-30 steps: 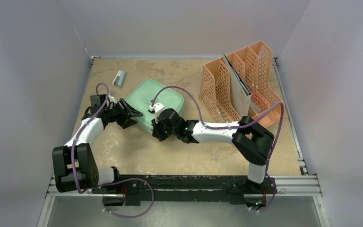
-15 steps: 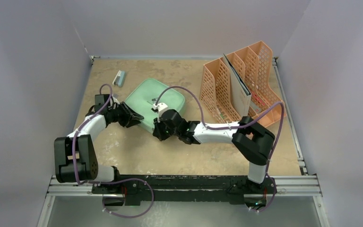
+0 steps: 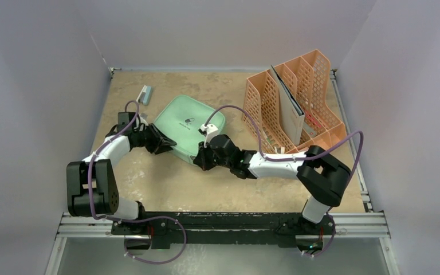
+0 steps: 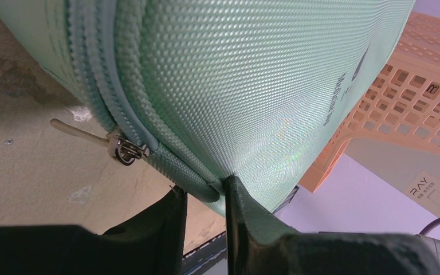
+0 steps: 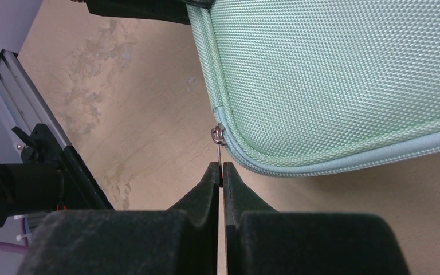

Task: Organize the medicine kit
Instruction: Zip the medicine box at the center of the board.

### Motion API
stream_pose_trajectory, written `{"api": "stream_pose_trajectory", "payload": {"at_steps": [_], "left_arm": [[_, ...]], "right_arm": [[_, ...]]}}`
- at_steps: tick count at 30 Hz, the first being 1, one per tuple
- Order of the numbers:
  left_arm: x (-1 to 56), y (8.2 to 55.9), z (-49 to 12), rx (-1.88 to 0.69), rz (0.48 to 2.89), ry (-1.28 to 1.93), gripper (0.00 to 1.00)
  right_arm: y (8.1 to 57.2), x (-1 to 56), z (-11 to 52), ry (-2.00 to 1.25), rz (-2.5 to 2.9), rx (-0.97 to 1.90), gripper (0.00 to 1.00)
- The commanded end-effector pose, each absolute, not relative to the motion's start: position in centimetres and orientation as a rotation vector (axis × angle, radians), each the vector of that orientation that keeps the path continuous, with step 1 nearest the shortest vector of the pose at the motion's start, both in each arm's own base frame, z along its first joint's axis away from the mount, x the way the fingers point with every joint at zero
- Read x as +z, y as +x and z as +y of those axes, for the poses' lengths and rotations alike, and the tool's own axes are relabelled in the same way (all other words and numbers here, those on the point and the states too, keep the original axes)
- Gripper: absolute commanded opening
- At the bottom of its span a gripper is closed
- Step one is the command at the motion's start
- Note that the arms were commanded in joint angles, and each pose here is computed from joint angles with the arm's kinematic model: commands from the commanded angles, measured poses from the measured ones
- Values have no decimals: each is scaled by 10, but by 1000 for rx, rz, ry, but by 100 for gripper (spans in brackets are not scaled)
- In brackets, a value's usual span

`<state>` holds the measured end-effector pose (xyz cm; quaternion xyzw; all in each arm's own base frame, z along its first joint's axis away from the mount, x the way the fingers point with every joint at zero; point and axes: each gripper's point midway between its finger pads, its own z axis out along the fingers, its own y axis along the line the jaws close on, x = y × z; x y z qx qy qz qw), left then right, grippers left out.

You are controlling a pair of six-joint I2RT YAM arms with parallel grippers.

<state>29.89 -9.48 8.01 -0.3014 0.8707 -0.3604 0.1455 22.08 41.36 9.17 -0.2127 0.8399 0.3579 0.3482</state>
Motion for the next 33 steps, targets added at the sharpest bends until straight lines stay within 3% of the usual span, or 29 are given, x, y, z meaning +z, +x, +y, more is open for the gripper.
{"api": "stream_pose_trajectory", "payload": {"at_steps": [1, 13, 14, 15, 18, 26, 33], "left_arm": [[66, 315, -68, -830, 2487, -843, 23], [76, 315, -77, -911, 2461, -817, 24], [78, 314, -80, -938, 2454, -810, 24], [79, 314, -82, -955, 2446, -810, 24], [80, 314, -85, -984, 2432, -814, 25], [84, 314, -88, -1015, 2423, -799, 26], [89, 313, -91, -1050, 2417, -777, 26]], "right_arm": [[219, 85, 392, -510, 2232, 861, 0], [226, 110, 387, -481, 2255, 745, 0], [227, 112, 387, -518, 2244, 702, 26], [227, 115, 387, -537, 2238, 669, 36], [226, 116, 386, -571, 2234, 542, 48], [226, 126, 397, -592, 2195, 395, 58], [223, 138, 423, -897, 2060, 424, 58]]}}
